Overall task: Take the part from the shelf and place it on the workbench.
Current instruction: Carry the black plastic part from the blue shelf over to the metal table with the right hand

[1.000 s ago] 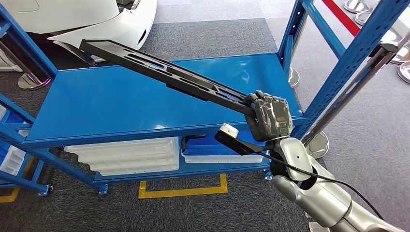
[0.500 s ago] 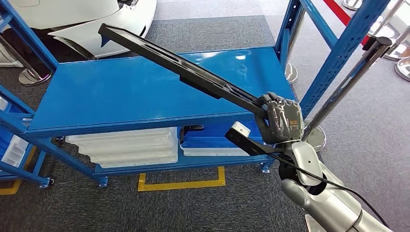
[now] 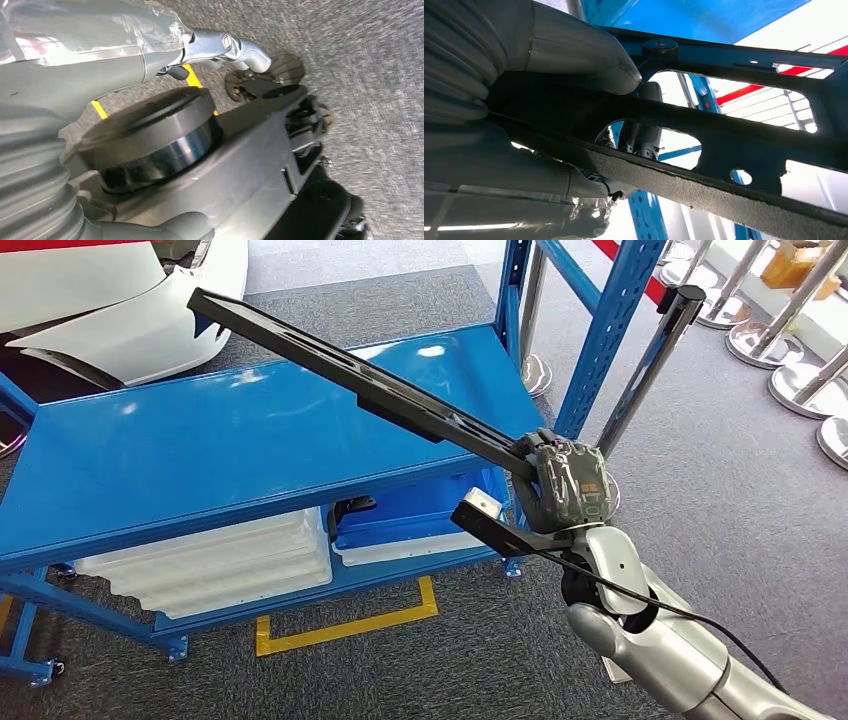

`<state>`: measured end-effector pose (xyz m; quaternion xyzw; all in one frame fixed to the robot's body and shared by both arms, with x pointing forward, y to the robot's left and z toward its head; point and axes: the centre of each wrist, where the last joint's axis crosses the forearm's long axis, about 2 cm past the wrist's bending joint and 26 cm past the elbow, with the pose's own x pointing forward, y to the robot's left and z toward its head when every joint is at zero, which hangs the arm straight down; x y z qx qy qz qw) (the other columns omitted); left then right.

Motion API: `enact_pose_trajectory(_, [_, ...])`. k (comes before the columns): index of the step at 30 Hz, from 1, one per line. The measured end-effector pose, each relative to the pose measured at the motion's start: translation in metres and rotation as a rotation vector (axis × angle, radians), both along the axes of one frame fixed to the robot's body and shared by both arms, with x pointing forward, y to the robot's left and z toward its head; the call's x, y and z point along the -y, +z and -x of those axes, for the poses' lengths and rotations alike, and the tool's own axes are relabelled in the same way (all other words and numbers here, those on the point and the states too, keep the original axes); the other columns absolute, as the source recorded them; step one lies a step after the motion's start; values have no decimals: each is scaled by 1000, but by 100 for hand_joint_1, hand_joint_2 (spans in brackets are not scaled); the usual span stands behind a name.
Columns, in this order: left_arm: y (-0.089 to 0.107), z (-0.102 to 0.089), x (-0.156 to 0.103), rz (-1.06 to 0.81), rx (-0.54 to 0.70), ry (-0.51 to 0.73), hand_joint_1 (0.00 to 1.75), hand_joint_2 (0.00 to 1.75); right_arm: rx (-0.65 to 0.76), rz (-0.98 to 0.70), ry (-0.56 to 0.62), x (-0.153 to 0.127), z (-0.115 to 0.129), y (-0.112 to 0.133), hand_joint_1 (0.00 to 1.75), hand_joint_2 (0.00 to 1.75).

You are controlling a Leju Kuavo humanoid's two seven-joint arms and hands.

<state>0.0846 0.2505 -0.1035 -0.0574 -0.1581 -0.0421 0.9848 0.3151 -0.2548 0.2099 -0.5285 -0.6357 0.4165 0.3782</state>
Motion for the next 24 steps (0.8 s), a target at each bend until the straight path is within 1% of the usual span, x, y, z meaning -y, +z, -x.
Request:
enact_pose_trajectory(4, [1, -3, 1, 1, 6, -5, 0, 175, 1, 1, -9, 3, 0, 0, 175, 175])
enact_pose_trajectory(18, [1, -6, 2, 0, 3, -6, 0, 175, -10, -3, -22, 5, 1, -2, 175, 175])
enact_pose_trajectory(24, [1, -3, 2, 0, -3, -5, 0, 175, -11, -3, -22, 5, 1, -2, 175, 175])
